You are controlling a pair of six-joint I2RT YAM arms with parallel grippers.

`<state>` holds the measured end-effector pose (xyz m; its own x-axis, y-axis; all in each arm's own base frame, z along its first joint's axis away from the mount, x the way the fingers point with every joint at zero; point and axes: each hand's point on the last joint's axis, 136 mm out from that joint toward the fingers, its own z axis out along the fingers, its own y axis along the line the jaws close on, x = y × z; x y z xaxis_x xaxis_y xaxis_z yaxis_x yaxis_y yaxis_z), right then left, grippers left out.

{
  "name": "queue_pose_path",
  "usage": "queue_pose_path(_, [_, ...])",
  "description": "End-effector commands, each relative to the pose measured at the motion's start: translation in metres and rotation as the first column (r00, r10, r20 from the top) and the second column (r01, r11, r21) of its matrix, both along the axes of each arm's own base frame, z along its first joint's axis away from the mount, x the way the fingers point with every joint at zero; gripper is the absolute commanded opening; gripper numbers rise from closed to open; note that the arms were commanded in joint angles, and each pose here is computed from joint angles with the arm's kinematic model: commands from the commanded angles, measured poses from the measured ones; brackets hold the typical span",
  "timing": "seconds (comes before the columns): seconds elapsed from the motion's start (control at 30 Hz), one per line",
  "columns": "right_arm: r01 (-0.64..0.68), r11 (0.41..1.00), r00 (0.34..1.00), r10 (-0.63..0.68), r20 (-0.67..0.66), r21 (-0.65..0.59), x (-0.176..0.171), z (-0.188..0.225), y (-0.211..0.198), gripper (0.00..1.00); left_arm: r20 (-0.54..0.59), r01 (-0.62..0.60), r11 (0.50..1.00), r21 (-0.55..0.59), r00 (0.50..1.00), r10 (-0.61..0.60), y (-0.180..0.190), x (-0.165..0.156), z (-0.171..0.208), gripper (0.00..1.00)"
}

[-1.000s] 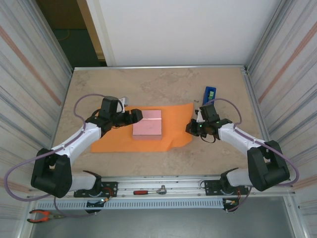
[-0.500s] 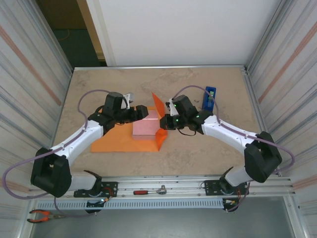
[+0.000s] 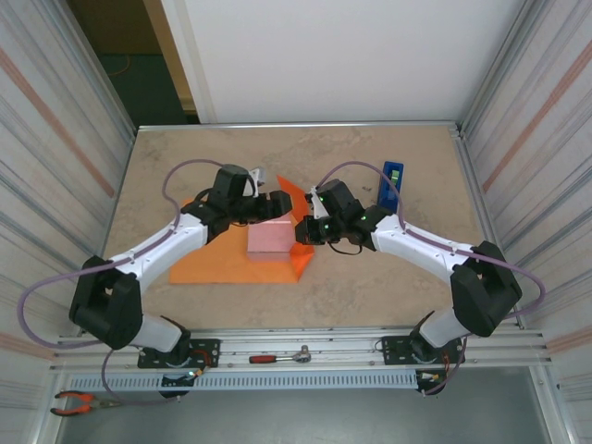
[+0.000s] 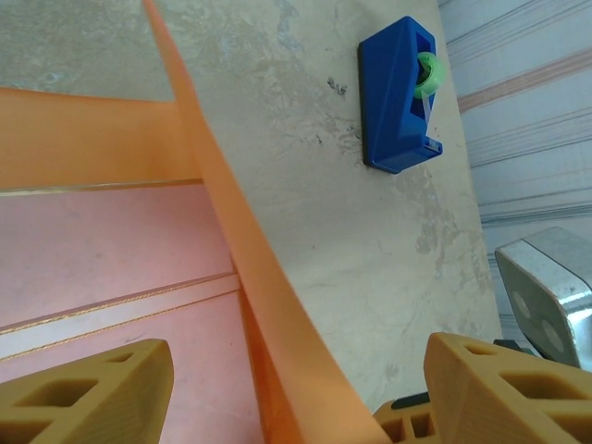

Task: Wrap the gift box in paper

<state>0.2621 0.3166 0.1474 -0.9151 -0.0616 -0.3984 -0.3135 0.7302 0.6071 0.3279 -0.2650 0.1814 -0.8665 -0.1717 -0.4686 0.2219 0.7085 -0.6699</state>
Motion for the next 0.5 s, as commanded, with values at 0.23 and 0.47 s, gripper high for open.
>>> queue_pose_path(0.23, [0.014,1.0,1.0,-0.014,0.007,0.01,-0.001,0.007,0.0,0.06,-0.017,0.005,0.999,0.042,1.0,-0.005,-0.02,0.006,-0.005,0.56])
queue_pose_path(0.47, [0.021,1.0,1.0,-0.021,0.015,-0.001,-0.006,0.013,-0.01,0.39,-0.01,0.064,0.997,0.052,0.998,-0.064,-0.031,0.007,-0.009,0.1])
